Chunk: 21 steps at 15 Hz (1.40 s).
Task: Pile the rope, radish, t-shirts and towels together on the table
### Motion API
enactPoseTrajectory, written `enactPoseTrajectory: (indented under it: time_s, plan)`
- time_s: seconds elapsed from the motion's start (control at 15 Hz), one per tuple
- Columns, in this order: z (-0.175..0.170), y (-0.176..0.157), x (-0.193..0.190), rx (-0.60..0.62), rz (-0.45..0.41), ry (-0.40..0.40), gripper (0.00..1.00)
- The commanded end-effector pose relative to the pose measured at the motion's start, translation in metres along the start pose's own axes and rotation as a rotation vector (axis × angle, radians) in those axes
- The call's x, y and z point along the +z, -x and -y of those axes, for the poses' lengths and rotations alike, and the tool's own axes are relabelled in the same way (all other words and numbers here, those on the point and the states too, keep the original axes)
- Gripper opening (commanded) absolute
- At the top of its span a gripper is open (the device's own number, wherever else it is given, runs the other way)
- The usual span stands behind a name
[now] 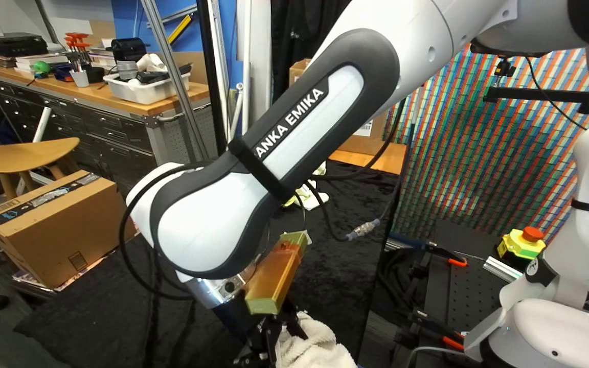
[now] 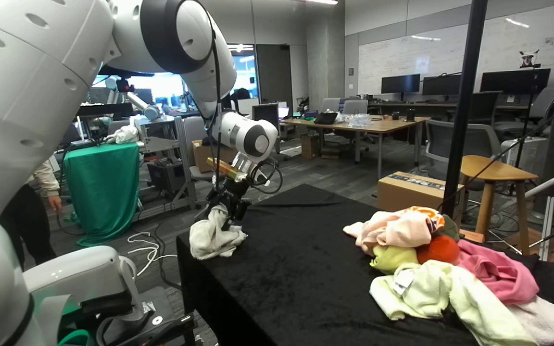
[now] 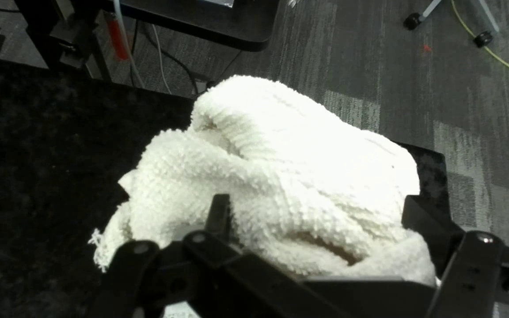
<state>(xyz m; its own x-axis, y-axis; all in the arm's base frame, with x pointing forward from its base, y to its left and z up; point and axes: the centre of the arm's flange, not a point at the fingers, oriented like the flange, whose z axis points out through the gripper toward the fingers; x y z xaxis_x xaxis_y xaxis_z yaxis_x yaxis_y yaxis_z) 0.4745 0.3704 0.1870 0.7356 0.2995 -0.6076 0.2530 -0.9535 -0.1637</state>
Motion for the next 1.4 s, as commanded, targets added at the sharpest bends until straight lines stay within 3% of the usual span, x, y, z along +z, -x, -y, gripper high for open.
enactPoseTrajectory:
  time_s: [0.0, 0.13, 0.67, 1.07, 1.33]
  plan:
    - [0.001, -0.001, 0.002, 0.020, -0.030, 0.053, 0.75]
    - [-0.001, 0.000, 0.000, 0.015, -0.030, 0.058, 0.68]
    - [-0.009, 0.000, -0.007, -0.005, 0.009, 0.112, 0.07]
    - [-0.031, -0.002, -0.027, -0.014, 0.090, 0.220, 0.05]
    - [-0.058, 0.006, -0.060, 0.004, 0.097, 0.240, 0.05]
